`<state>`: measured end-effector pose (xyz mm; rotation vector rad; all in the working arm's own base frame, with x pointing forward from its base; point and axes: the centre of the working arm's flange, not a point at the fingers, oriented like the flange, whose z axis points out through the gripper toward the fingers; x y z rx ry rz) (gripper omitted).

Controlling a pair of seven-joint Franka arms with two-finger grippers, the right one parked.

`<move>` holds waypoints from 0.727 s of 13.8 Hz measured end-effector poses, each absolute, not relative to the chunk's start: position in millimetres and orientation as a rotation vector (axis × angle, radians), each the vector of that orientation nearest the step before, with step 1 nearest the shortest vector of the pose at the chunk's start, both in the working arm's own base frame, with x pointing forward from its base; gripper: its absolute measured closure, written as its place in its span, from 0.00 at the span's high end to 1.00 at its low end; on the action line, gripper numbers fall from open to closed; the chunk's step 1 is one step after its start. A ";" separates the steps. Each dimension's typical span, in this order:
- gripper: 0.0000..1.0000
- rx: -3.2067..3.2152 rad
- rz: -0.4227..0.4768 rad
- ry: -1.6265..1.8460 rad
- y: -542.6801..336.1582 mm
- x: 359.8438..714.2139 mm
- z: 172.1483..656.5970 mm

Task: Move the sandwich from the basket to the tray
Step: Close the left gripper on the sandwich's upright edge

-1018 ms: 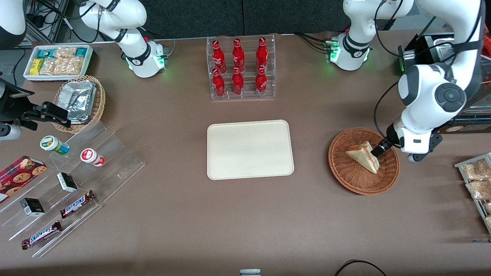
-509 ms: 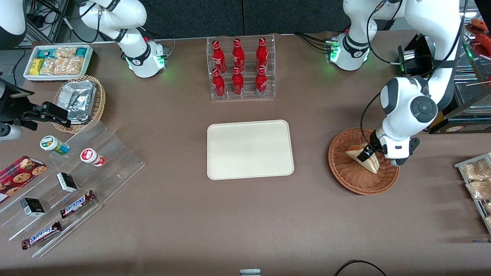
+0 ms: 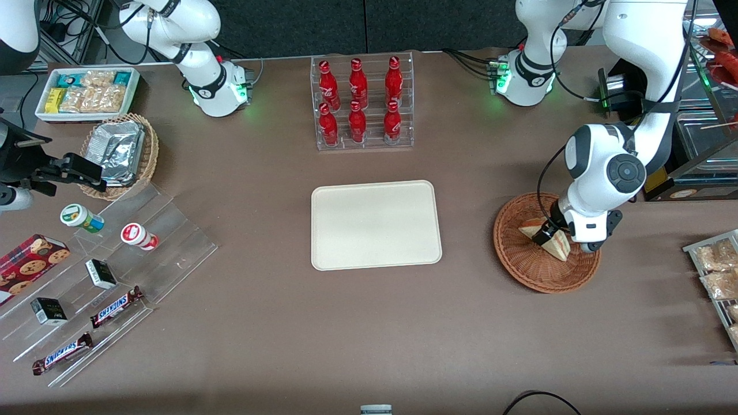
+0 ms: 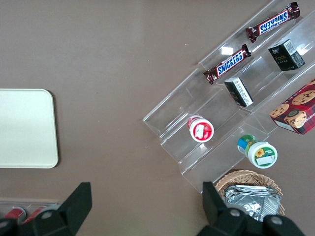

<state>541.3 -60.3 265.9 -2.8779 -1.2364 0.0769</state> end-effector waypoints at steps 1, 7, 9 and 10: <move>1.00 -2.876 0.080 -1.237 -59.7 540.8 264.6; 0.60 -2.858 0.087 -1.267 -58.0 540.1 261.8; 0.41 -2.857 0.089 -1.267 -58.0 539.8 261.0; 0.33 -2.857 0.090 -1.267 -58.0 539.7 261.1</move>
